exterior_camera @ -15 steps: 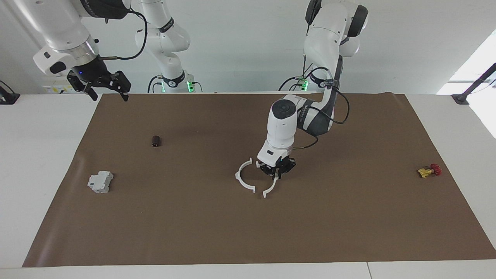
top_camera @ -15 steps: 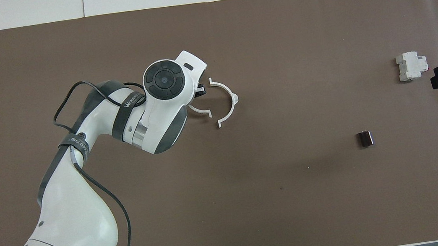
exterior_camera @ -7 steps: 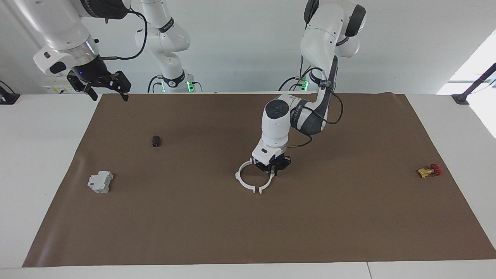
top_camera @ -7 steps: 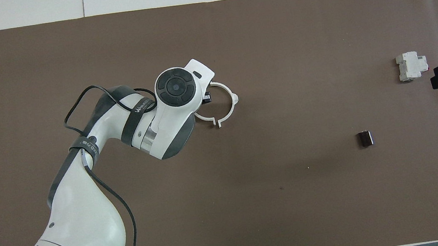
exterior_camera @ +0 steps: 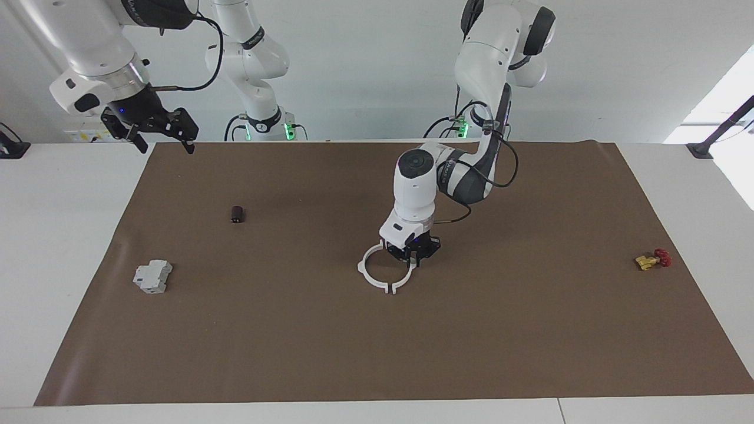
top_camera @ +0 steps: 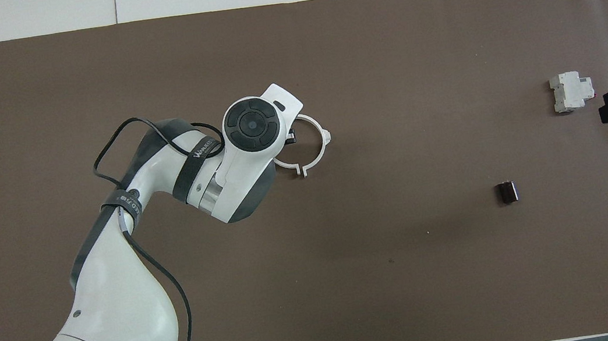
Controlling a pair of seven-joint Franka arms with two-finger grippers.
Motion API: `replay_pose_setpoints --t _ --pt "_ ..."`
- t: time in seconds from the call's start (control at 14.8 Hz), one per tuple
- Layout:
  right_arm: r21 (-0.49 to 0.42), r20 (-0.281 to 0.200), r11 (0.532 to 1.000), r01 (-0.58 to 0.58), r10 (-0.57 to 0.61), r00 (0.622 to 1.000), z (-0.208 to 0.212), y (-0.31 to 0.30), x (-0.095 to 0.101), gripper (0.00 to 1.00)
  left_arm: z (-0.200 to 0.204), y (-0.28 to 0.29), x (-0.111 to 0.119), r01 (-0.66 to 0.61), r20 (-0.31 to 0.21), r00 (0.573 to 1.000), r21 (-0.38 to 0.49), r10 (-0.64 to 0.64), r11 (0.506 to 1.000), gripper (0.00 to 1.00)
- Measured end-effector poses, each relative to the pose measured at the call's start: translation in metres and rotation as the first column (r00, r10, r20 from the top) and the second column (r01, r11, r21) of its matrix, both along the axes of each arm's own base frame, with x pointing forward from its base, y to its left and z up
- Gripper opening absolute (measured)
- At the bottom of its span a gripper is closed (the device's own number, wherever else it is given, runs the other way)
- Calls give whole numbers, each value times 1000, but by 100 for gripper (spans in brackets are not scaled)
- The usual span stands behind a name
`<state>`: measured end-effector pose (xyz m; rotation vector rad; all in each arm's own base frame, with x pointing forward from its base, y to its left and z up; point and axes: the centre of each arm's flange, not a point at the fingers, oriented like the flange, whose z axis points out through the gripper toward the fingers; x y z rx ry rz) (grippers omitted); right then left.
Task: Assemble drain pipe with both arms
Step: 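Lower the clamp half onto the other half, closing the ring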
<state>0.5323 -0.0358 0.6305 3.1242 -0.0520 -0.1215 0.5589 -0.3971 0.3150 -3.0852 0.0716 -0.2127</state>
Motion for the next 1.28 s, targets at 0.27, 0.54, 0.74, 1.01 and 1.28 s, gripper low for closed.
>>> replay_pose_setpoints --t 0.27,0.54,0.74,1.01,1.28 --pt "0 0 1000 0 0 1000 0 0 0 100 -2 0 -2 2 -4 1000 3 -2 1000 20" --pt "0 0 1000 0 0 1000 0 0 0 100 -6 -5 -8 13 -10 1000 8 -13 1000 20" --pt "0 0 1000 0 0 1000 0 0 0 100 -6 -10 -12 20 -7 1000 5 -20 1000 20" --pt "0 -1 1000 0 0 1000 -1 0 0 100 -8 -11 -13 26 8 1000 -7 -26 1000 20" --pt "0 -2 1000 0 0 1000 -1 0 0 100 -8 -10 -12 35 19 999 6 -35 999 20"
